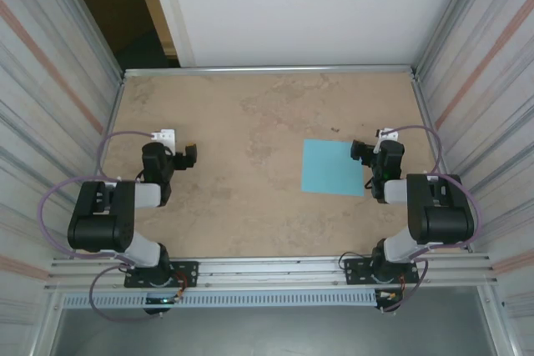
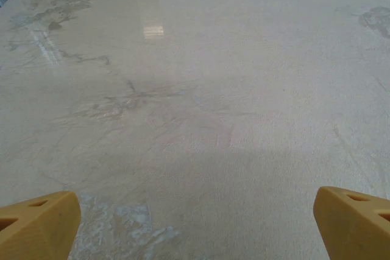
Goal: Fold a paper plane with a square sheet of paper (pick it up from the middle)
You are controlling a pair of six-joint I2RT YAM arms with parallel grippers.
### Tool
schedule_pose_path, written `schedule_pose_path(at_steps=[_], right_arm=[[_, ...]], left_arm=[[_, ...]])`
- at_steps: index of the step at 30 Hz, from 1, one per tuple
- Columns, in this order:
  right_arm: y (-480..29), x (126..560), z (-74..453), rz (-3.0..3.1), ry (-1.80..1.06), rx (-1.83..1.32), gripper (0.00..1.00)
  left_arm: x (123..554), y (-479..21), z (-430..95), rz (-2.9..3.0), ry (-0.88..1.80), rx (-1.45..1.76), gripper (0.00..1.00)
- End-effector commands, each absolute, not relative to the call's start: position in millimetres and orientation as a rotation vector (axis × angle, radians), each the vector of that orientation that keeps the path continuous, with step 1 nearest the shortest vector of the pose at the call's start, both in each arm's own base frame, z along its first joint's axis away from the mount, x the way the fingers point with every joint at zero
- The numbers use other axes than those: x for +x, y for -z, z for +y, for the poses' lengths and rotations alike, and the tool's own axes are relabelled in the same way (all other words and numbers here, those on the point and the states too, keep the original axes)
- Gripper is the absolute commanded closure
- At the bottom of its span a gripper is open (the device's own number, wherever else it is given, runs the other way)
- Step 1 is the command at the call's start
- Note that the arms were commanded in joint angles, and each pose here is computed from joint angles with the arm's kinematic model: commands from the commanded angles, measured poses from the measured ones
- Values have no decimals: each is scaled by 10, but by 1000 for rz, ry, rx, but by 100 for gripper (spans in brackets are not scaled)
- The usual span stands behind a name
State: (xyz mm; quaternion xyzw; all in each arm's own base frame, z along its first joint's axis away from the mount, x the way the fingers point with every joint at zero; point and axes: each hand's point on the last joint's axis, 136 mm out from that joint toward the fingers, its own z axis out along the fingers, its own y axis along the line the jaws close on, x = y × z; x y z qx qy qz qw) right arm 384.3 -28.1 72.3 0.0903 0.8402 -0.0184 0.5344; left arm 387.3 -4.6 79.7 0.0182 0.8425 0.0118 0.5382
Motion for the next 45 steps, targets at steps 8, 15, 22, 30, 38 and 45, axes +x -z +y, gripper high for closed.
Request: schedule_pose_path(at_steps=[8,15,22,30,38,45], right_arm=[[-816,3922,-285,1970,45,202,1],[-825,3933,-282,1967,43,202,1],[-826,3927,-287,1967,44,203,1],[-1024,3909,-138,1982,82,115,1],[-1560,3736,3,2077,18,236,1],[-1469,3404,126,2365,-304,571,1]], left_arm=[[3954,-913,-75,1960,-41,73,1],[3954,-915,-74,1960,-40,73,1],[3959,-916,-74,1961,-31,73,1],[3944,-1060,-28,1943,-88,43,1],[3825,-1695,29,1982,-57,-126,1],[3603,-2047,-458,2056,458,-312,1]])
